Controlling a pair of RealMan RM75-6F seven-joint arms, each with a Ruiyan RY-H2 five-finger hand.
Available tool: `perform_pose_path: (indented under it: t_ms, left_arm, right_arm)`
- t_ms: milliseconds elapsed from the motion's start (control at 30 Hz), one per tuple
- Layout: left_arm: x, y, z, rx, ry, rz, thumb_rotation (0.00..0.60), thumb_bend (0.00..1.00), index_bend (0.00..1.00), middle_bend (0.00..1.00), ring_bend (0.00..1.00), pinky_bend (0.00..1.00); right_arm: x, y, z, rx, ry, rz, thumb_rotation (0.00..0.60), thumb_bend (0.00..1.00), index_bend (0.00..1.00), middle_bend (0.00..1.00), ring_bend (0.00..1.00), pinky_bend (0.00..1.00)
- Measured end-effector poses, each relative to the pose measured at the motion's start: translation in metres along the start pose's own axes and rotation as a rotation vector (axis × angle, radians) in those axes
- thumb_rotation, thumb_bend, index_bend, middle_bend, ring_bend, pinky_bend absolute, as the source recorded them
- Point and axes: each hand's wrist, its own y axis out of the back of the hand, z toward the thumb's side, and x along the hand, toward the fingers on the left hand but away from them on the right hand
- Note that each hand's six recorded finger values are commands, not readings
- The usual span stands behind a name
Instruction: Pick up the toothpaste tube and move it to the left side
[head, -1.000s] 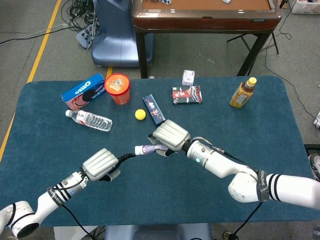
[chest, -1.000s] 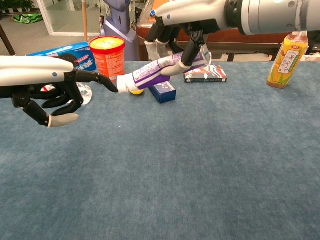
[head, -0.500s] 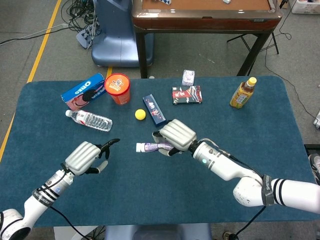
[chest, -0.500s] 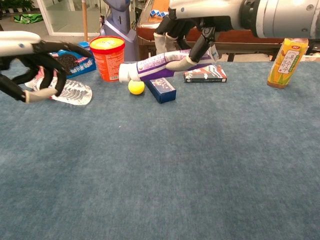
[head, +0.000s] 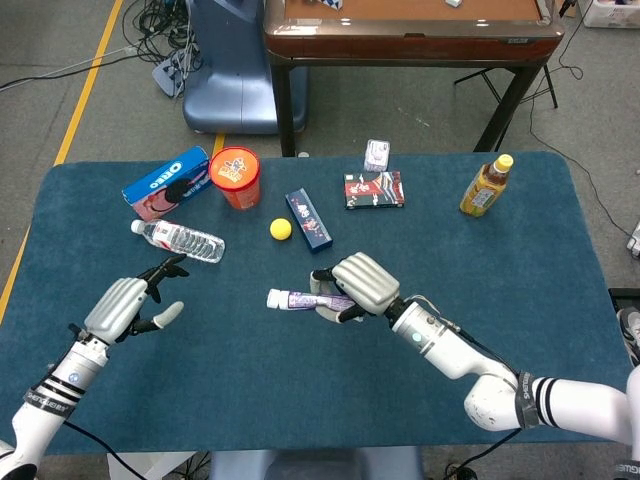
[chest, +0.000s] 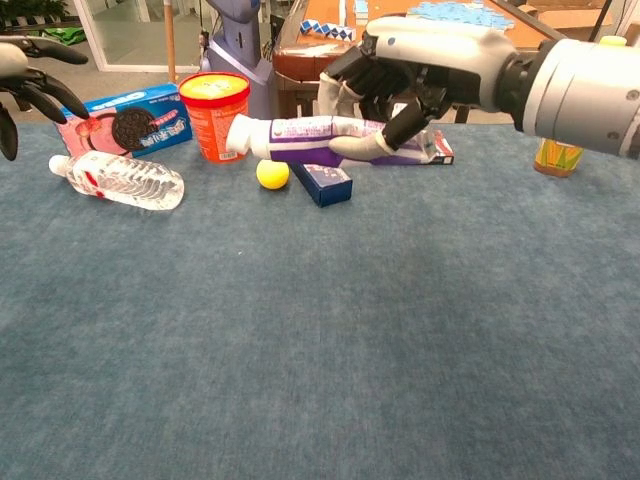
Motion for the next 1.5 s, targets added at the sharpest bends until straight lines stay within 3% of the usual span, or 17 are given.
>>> perform_pose_path:
  t_ms: [333, 600, 867, 1500]
  left_arm:
    - [0.003, 0.016, -0.004, -0.163, 0.019, 0.042, 0.000, 0.17, 0.01, 0.17, 0.18, 0.41]
    - [0.011, 0.021, 0.001, -0.258, 0.021, 0.083, 0.000, 0.16, 0.00, 0.11, 0.11, 0.32]
    - [0.022, 0.013, 0.010, -0.394, 0.020, 0.093, 0.000, 0.16, 0.00, 0.07, 0.07, 0.26]
    - [0.036, -0.018, 0.030, -0.513, -0.030, 0.135, 0.000, 0.14, 0.00, 0.04, 0.03, 0.17]
  right_arm:
    - [-0.001, -0.035, 0.008, -0.130, 0.072, -0.098, 0.600, 0.69, 0.91, 0.84, 0.69, 0.66]
    - [-0.013, -0.068, 0.017, -0.223, 0.123, -0.173, 0.600, 0.66, 0.91, 0.84, 0.70, 0.68]
    - [-0.032, -0.091, 0.041, -0.288, 0.176, -0.218, 0.600, 0.65, 0.92, 0.85, 0.72, 0.68]
    - [-0.070, -0.110, 0.078, -0.378, 0.166, -0.256, 0.600, 0.65, 0.93, 0.86, 0.74, 0.68]
